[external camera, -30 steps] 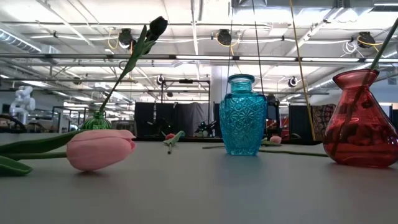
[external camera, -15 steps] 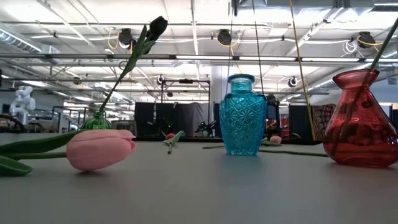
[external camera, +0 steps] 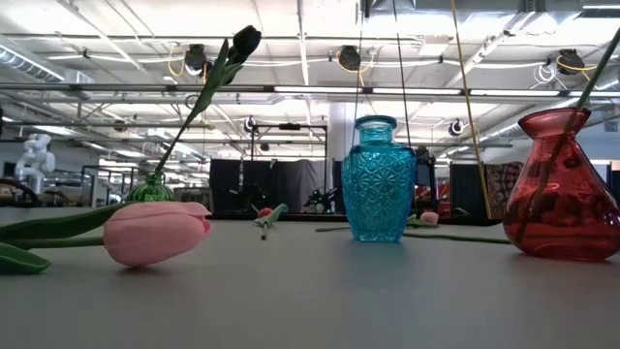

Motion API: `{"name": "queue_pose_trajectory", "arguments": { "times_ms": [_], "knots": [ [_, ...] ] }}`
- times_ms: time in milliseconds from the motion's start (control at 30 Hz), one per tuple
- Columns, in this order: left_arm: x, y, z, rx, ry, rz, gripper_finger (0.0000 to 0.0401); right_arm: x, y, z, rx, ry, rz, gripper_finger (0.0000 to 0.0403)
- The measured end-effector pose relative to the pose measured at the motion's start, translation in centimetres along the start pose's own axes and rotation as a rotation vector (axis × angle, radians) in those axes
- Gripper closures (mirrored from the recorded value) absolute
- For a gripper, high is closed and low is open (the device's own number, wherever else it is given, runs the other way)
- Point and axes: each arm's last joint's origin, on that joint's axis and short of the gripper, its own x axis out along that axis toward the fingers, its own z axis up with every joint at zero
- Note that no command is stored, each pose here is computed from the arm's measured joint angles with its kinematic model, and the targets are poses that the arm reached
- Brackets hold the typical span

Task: Sort flowers into vase by color
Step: Put the left red tulip into the blue vase

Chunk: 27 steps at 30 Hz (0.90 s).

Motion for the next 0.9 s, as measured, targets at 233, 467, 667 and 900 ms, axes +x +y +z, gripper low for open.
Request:
{"name": "queue_pose_trajectory", "arguments": {
  "times_ms": [233,467,667,900],
  "knots": [
    [0.00,0.00,0.00,0.001,0.000,0.000,0.0401,0.02,0.01,0.02,0.000,-0.002,0.001,0.0318],
    [0.00,0.00,-0.02,0.003,0.002,0.000,0.0401,0.00,0.02,0.02,0.000,-0.002,0.002,0.0393],
    [0.00,0.01,-0.06,0.004,0.007,0.000,0.0382,0.01,0.02,0.00,0.000,-0.001,0.002,0.0399],
    [-0.11,0.07,-0.29,0.055,0.036,0.005,0.0347,0.00,-0.01,0.01,-0.003,-0.002,-0.006,0.0401]
  ]
}}
